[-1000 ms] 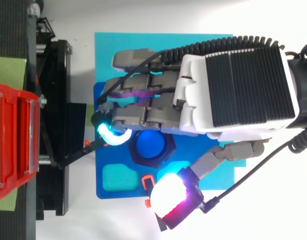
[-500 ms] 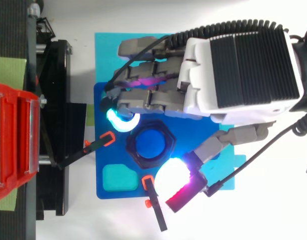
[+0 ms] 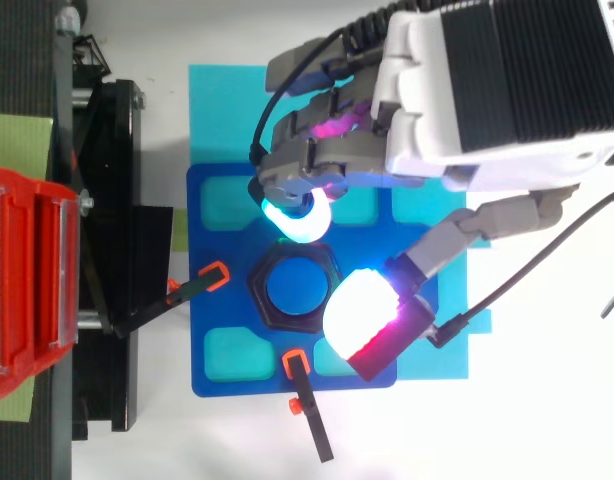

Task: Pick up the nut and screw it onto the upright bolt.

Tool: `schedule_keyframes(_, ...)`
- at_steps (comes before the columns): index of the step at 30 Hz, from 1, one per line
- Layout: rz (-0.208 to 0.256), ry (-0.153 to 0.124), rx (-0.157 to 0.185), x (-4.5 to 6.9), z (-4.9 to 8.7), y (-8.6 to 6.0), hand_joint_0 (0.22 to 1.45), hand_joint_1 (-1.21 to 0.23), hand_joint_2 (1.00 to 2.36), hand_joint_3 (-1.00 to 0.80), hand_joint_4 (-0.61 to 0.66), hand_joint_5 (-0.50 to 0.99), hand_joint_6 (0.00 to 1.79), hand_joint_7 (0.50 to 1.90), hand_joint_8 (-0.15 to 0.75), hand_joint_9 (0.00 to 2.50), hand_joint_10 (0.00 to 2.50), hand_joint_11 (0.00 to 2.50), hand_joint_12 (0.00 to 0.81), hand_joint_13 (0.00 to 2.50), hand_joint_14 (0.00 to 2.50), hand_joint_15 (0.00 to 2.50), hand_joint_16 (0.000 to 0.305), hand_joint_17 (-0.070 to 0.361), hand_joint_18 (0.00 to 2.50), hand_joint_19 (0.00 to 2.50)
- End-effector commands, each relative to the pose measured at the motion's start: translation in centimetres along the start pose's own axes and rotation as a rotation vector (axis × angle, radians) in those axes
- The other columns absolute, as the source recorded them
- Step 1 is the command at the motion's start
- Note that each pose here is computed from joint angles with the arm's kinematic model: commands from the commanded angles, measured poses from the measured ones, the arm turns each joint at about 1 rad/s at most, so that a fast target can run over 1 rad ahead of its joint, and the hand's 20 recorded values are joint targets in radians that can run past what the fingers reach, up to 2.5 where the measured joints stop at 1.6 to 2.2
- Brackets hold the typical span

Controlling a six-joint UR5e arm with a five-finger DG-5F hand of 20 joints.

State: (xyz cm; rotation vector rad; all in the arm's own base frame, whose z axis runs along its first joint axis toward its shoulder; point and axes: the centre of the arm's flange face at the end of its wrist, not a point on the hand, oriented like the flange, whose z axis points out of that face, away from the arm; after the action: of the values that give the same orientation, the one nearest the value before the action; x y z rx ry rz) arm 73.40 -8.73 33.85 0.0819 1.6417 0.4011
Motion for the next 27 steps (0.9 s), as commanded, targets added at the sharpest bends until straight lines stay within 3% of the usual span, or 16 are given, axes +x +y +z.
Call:
schedule_keyframes(1, -0.021, 0.007, -0.005, -2.2, -0.1, 0.3, 0.53, -0.27, 1.0, -0.5, 0.09, 0.05, 0.66, 1.14, 0.23, 1.2, 0.0, 0.0, 0.175, 0.85, 0.0, 0.0, 0.015, 0.033, 0.58, 0.01)
schedule_keyframes(2, -0.024, 0.007, -0.005, -2.4, -0.1, 0.3, 0.53, -0.26, 1.0, -0.5, 0.12, 0.05, 0.61, 1.23, 0.24, 1.17, 0.0, 0.0, 0.182, 0.83, 0.0, 0.0, 0.015, 0.035, 0.55, 0.0)
schedule_keyframes(3, -0.025, 0.007, -0.005, -2.6, -0.1, 0.4, 0.53, -0.25, 1.0, -0.5, 0.17, 0.04, 0.5, 1.42, 0.268, 1.13, 0.0, 0.0, 0.197, 0.8, 0.0, 0.0, 0.017, 0.039, 0.51, 0.0)
schedule_keyframes(7, -0.03, 0.006, -0.005, -2.7, 0.0, 0.4, 0.52, -0.19, 1.0, -0.5, 0.25, -0.07, 0.5, 1.1, 0.288, 0.98, 0.0, 0.0, 0.25, 0.72, 0.0, 0.0, 0.024, 0.055, 0.47, 0.01)
schedule_keyframes(12, -0.032, -0.005, -0.021, -2.3, 0.5, 1.1, 0.51, -0.18, 1.0, -0.5, 0.25, -0.12, 0.5, 0.84, 0.267, 0.85, 0.0, 0.0, 0.273, 0.66, 0.0, 0.0, 0.03, 0.067, 0.43, 0.05)
schedule_keyframes(19, -0.03, -0.059, -0.057, 0.3, 1.4, 1.8, 0.49, -0.14, 1.0, -0.5, 0.2, -0.17, 0.5, 0.66, 0.247, 0.59, 0.0, 0.0, 0.312, 0.46, 0.0, 0.0, 0.035, 0.078, 0.24, 0.0)
schedule_keyframes(22, -0.007, -0.084, -0.08, 1.1, 2.0, 2.9, 0.49, -0.14, 1.0, -0.5, 0.17, -0.2, 0.5, 0.62, 0.243, 0.47, 0.0, 0.0, 0.327, 0.35, 0.0, 0.0, 0.037, 0.082, 0.11, 0.0)
schedule_keyframes(27, 0.005, -0.065, -0.076, 2.3, 2.0, 3.5, 0.48, -0.12, 1.0, -0.5, 0.17, -0.2, 0.5, 0.61, 0.233, 0.37, 0.0, 0.0, 0.338, 0.27, 0.0, 0.0, 0.038, 0.087, 0.0, 0.0)
